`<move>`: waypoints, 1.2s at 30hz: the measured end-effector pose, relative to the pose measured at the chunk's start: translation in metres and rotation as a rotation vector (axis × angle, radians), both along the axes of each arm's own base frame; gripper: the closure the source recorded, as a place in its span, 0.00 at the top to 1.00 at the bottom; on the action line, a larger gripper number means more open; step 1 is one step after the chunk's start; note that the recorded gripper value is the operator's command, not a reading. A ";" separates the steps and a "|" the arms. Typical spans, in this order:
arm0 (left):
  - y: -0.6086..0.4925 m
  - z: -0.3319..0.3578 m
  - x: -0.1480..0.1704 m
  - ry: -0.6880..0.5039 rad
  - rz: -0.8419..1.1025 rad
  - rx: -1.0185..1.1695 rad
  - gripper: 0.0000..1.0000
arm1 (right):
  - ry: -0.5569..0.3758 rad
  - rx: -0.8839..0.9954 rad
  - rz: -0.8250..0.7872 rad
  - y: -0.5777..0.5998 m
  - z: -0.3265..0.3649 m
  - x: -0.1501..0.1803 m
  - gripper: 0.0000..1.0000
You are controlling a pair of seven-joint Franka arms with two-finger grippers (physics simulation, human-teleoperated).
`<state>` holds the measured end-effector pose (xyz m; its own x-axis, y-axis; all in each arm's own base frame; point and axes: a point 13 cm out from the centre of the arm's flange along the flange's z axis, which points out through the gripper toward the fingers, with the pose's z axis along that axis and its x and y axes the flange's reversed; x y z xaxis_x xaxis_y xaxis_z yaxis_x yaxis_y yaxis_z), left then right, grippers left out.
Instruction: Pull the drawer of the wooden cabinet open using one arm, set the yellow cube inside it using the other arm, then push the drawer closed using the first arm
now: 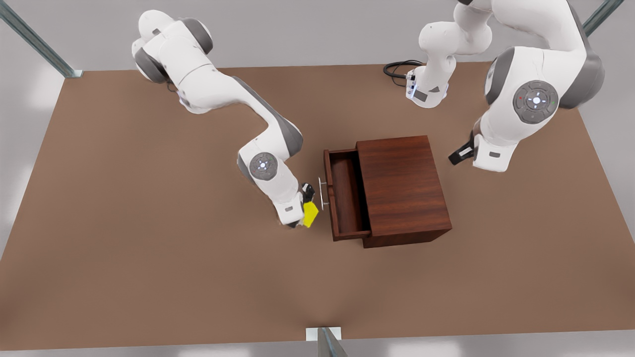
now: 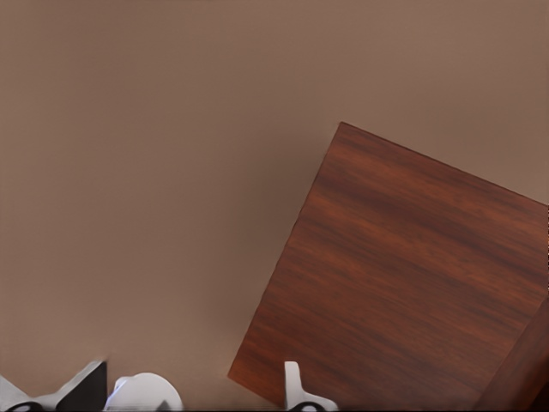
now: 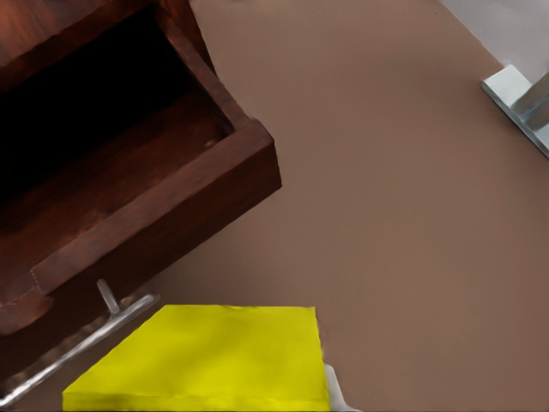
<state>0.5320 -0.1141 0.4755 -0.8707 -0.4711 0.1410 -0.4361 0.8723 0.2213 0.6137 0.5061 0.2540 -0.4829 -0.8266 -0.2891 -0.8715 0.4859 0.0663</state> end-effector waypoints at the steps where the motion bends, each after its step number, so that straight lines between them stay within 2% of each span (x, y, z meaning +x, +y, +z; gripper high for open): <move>1: 0.001 0.001 -0.001 0.008 -0.018 -0.022 1.00 | -0.029 0.023 0.033 0.025 0.015 -0.005 0.61; 6: -0.014 0.007 -0.013 0.052 -0.139 -0.100 1.00 | -0.100 0.069 0.091 0.049 0.057 0.000 0.60; 8: -0.015 0.008 -0.016 0.067 -0.177 -0.118 1.00 | -0.115 0.076 0.141 0.067 0.058 -0.010 0.60; 14: -0.015 0.009 -0.021 0.091 -0.264 -0.150 1.00 | -0.126 0.097 0.291 0.104 0.040 -0.041 0.60; 23: -0.017 0.009 -0.024 0.109 -0.357 -0.177 1.00 | -0.150 0.085 0.413 0.111 -0.009 -0.043 0.60; 24: -0.017 0.009 -0.024 0.110 -0.364 -0.179 1.00 | -0.155 0.086 0.422 0.111 -0.011 -0.042 0.64; 25: -0.017 0.009 -0.024 0.111 -0.371 -0.180 1.00 | -0.161 0.088 0.431 0.112 -0.011 -0.042 0.88; 26: -0.017 0.009 -0.024 0.112 -0.378 -0.182 1.00 | -0.168 0.089 0.440 0.113 -0.011 -0.042 1.00; 31: -0.018 0.009 -0.024 0.115 -0.409 -0.187 1.00 | -0.189 0.098 0.465 0.114 -0.009 -0.039 1.00; 33: -0.018 0.009 -0.024 0.116 -0.419 -0.188 1.00 | -0.192 0.110 0.448 0.101 0.000 -0.025 1.00; 34: -0.018 0.008 -0.024 0.117 -0.424 -0.189 1.00 | -0.186 0.123 0.423 0.081 0.015 -0.009 1.00; 36: -0.020 0.009 -0.025 0.117 -0.435 -0.191 1.00 | -0.127 0.079 0.322 -0.018 0.033 0.048 1.00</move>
<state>0.5072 -0.1339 0.4841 -0.9542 -0.0232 0.2982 -0.0039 0.9979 0.0654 0.6612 0.4883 0.2872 -0.1572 -0.9034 -0.3990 -0.9828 0.1827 -0.0265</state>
